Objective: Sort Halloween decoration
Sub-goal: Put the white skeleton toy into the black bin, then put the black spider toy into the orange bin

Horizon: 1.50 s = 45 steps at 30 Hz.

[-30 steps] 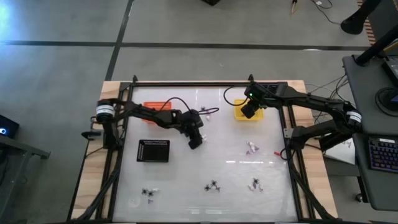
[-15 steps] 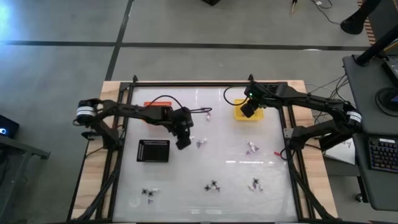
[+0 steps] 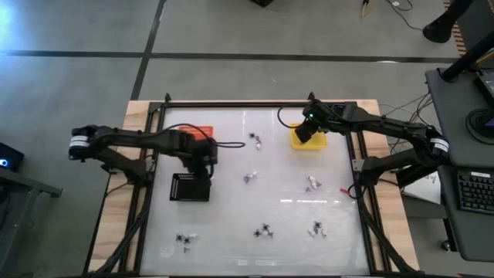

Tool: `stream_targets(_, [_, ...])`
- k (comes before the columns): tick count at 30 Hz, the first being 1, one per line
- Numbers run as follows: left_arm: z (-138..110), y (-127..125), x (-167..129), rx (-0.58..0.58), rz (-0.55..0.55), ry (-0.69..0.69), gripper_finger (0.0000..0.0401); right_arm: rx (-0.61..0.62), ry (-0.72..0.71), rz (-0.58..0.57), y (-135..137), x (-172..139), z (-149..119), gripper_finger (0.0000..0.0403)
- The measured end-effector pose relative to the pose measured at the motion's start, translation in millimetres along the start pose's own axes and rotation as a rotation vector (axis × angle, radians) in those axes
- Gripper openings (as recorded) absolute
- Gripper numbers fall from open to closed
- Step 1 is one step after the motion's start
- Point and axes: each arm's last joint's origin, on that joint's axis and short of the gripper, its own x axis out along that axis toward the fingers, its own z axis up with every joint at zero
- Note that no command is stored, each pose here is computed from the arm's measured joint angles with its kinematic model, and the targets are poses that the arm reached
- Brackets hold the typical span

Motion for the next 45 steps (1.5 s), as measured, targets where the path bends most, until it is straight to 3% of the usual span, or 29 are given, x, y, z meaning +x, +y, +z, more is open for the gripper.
stream_targets(8, [-17,-1,-7,0.037,-0.005,0.070,0.0000,0.071,-0.003,0.057,2,0,2,0.0123])
stream_targets(16, [-43,13,20,0.022,0.017,0.192,0.0002,0.162,-0.002,0.058,2,0,2,0.0123])
stream_targets(22, [-53,19,32,0.018,0.028,0.231,0.0029,0.174,-0.030,0.072,3,0,5,0.0123])
stream_targets(36, [-54,19,29,0.082,0.025,0.208,0.0093,0.228,-0.180,0.203,15,6,25,0.0123])
stream_targets(41, [-62,19,18,0.086,0.023,0.203,0.0098,0.321,-0.214,0.236,25,23,35,0.0123])
stream_targets(45, [-68,18,3,0.105,0.008,0.143,0.0099,0.325,-0.244,0.374,39,40,46,0.0123])
